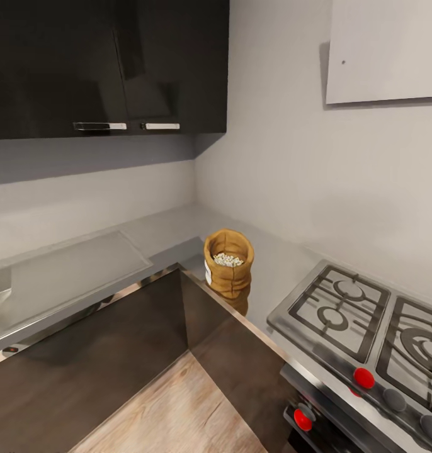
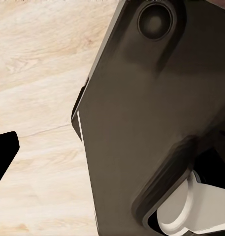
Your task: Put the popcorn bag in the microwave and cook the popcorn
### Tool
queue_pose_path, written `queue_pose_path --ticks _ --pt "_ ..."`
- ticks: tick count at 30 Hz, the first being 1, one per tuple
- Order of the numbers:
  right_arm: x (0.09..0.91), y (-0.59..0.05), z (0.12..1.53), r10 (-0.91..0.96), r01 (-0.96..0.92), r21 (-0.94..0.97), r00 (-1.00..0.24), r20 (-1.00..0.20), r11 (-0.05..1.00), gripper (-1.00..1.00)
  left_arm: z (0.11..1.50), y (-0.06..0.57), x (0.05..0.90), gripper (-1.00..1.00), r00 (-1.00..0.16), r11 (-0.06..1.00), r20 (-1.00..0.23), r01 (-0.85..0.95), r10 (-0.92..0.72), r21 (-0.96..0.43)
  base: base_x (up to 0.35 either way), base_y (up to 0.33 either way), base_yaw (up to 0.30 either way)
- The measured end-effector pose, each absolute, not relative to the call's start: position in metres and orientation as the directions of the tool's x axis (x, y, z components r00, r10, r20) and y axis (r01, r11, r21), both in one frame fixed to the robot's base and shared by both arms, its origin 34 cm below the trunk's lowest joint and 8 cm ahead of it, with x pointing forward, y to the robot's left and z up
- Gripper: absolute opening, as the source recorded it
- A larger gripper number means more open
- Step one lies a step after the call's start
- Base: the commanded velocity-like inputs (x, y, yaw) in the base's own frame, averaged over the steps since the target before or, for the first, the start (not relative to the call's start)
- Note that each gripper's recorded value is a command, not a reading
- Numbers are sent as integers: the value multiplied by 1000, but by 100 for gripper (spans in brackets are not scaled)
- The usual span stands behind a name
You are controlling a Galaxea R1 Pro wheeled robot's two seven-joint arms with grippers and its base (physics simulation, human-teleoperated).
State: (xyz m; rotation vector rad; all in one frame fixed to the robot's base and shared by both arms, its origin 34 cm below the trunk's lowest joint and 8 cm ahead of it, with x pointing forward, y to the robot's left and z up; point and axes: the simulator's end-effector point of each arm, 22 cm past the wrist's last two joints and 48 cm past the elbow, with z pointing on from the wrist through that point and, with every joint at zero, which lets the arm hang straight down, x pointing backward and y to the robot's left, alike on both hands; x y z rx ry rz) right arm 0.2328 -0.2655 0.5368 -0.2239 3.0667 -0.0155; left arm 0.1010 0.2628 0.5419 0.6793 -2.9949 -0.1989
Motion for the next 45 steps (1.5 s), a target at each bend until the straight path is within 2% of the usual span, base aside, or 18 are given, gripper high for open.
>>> queue_pose_path --ticks 3,6,9,13,16,20,24,28,37,41,45 --pt "244 -231 538 -214 -215 12 -974 -78 976 100 542 262 101 100 -901 894 34 -425 -433 140 0 0 0" --pt "293 -181 549 -322 -324 -3 -940 -113 946 100 542 262 101 100 -901 894 34 -425 -433 139 0 0 0" --pt "347 -197 567 -384 -379 -58 -914 -133 923 100 542 262 101 100 -901 894 34 -425 -433 139 0 0 0" --pt "438 -184 628 -455 -457 -38 -869 -193 889 100 542 262 101 100 -901 894 34 -425 -433 139 0 0 0" --pt "509 -151 714 -418 -435 -17 -853 -312 900 100 542 262 101 100 -901 894 34 -425 -433 139 0 0 0" --pt "564 -120 812 -392 -417 -34 -820 -417 908 100 542 262 101 100 -901 894 34 -425 -433 140 0 0 0" --pt "662 -97 918 -391 -441 -79 -682 -618 894 100 542 263 101 100 -901 894 34 -425 -433 140 0 0 0" --pt "714 -84 996 -365 -449 -88 -580 -728 889 100 542 263 101 100 -901 894 34 -425 -433 140 0 0 0" --pt "794 -91 1163 -355 -386 -209 -359 -863 899 100 542 262 101 100 -901 894 34 -425 -433 139 0 0 0" --pt "837 -145 1196 -285 -225 -208 -401 -871 952 100 542 262 101 100 -901 894 34 -425 -433 140 0 0 0" --pt "863 -211 1187 -191 -27 -206 -506 -841 978 100 542 263 101 100 -901 894 34 -425 -433 140 0 0 0"
